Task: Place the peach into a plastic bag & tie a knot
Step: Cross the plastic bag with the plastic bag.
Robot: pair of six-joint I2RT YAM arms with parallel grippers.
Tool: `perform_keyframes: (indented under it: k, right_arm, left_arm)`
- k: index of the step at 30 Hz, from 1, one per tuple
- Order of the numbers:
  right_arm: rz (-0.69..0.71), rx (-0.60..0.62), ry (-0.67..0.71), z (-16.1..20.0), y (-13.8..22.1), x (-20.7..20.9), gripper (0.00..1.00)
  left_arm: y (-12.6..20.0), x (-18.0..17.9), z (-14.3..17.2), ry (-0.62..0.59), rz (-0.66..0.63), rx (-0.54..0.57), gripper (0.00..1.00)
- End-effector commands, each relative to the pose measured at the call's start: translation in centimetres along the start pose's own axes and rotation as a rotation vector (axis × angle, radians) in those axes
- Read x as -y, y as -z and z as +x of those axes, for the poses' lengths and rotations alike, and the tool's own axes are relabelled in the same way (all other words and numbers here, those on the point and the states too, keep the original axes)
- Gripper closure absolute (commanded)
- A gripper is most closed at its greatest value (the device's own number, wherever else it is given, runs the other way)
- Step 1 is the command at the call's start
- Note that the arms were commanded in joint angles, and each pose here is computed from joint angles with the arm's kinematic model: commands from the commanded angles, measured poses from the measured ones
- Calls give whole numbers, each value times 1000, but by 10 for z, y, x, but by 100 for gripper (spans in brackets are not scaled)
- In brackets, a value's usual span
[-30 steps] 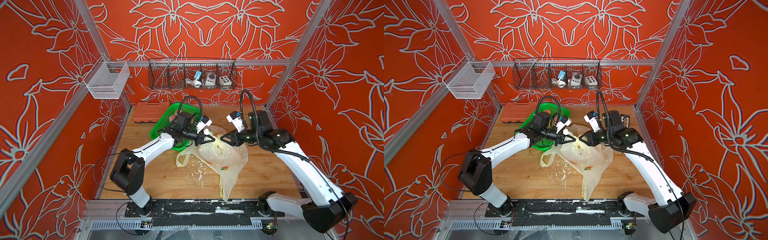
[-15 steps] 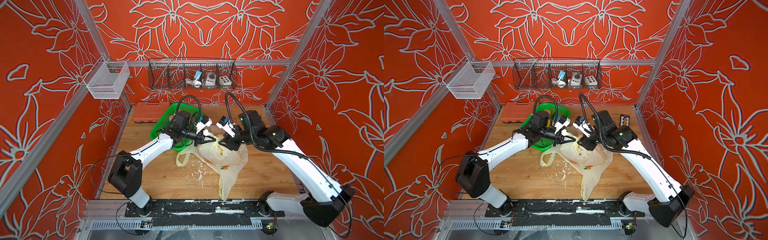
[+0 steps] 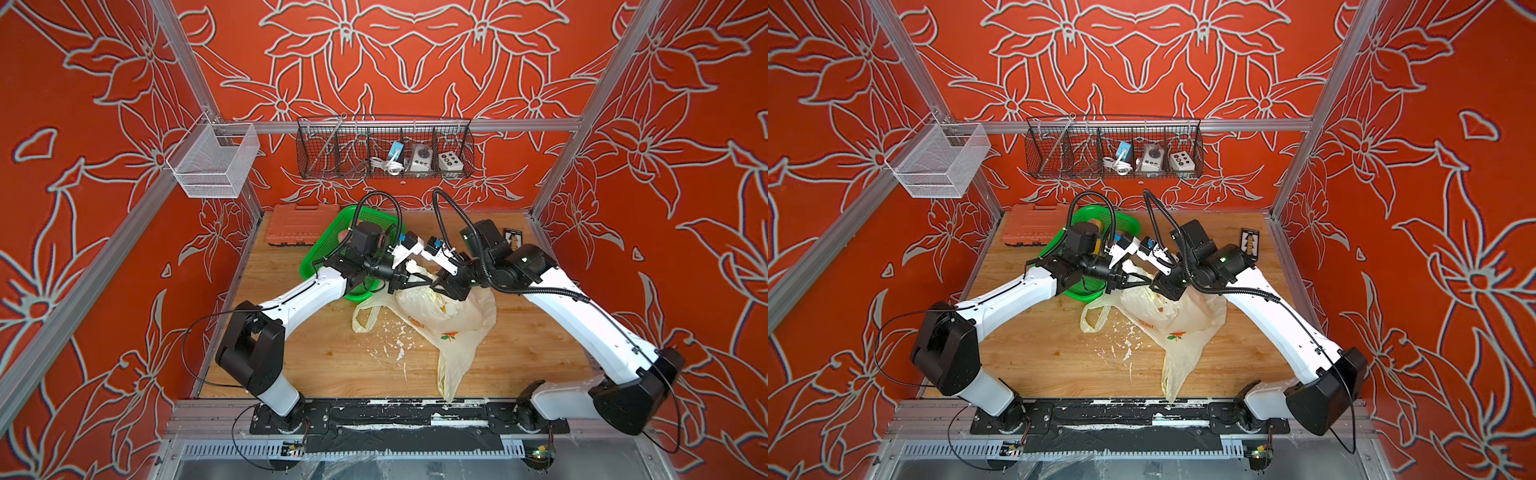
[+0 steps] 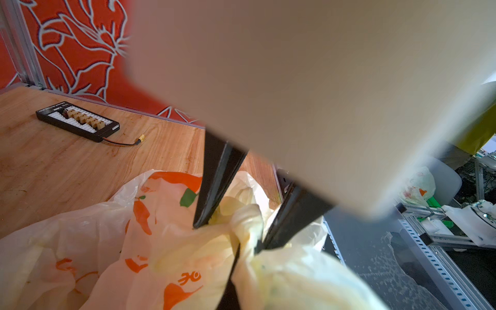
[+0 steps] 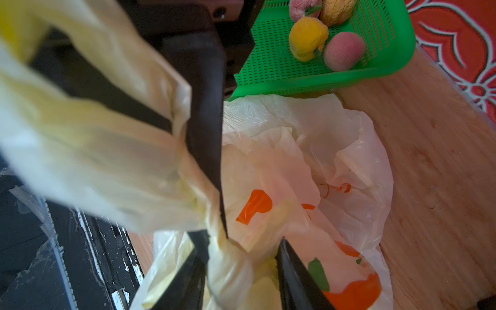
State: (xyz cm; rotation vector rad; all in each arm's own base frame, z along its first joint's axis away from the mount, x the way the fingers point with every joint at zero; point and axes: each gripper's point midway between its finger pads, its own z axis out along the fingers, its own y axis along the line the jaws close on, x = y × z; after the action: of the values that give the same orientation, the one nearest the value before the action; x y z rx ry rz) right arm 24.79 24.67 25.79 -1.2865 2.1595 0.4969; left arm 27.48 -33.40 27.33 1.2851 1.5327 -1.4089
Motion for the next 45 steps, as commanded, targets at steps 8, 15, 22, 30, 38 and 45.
perform_keyframes:
  k: [8,15,22,30,38,45]
  right_arm:
    - [-13,-17,-1,-6,-23,3,78]
    - [82,60,-22,-10,-27,18,100]
    - [165,160,5,-14,-8,25,100]
    - [304,232,6,-21,-3,48,100]
    - [458,510,-9,-56,22,68,100]
    - [447,722,-77,-67,31,67,100]
  left_arm:
    - [-1,25,-22,-89,80,45,100]
    - [0,22,-22,-36,67,79,100]
    - [15,8,1,60,-11,70,71]
    - [-6,6,24,69,-9,54,72]
    - [-14,8,16,45,-9,98,83]
    - [-19,1,12,44,-28,131,89]
